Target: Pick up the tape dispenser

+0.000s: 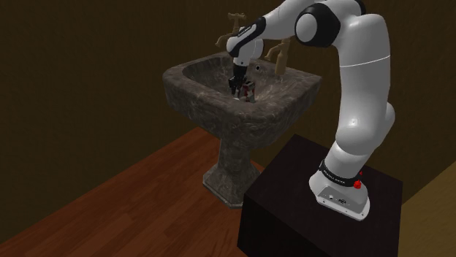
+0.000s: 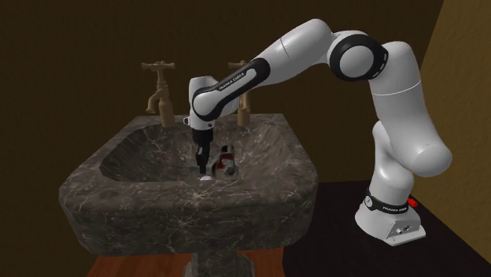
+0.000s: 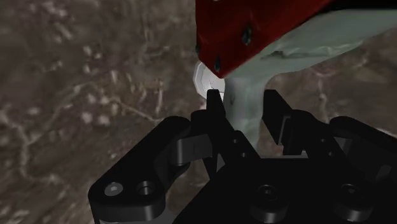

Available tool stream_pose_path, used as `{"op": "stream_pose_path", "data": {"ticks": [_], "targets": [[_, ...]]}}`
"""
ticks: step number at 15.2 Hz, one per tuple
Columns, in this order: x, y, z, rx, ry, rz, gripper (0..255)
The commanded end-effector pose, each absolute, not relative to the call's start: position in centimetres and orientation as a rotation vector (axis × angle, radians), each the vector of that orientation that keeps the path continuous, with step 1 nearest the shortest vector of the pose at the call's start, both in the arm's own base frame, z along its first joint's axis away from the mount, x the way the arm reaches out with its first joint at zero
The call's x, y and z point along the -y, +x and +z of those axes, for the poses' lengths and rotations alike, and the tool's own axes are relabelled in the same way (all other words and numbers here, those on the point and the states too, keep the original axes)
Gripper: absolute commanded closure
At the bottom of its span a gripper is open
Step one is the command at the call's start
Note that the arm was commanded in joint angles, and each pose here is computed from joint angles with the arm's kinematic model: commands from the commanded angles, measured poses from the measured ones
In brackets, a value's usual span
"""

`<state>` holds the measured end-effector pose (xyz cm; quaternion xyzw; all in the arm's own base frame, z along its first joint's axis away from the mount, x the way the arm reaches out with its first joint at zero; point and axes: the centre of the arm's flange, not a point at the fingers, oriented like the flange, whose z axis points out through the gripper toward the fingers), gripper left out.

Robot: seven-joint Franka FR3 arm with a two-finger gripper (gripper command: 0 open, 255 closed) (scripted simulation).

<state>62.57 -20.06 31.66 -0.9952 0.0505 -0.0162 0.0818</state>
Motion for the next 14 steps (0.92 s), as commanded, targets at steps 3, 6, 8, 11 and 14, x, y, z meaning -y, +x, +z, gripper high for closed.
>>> {"op": "stream_pose_path", "data": {"ticks": [3, 6, 8, 11, 14], "targets": [[20.1, 62.6, 33.7, -0.151, -2.973, -0.048, 255], [20.1, 62.6, 35.3, -0.151, -2.973, -0.048, 255], [20.1, 62.6, 36.3, -0.151, -2.973, -0.048, 255], [20.1, 62.6, 37.9, -0.151, -2.973, -0.048, 255], [20.1, 62.6, 38.5, -0.151, -2.973, -0.048, 255]]}}
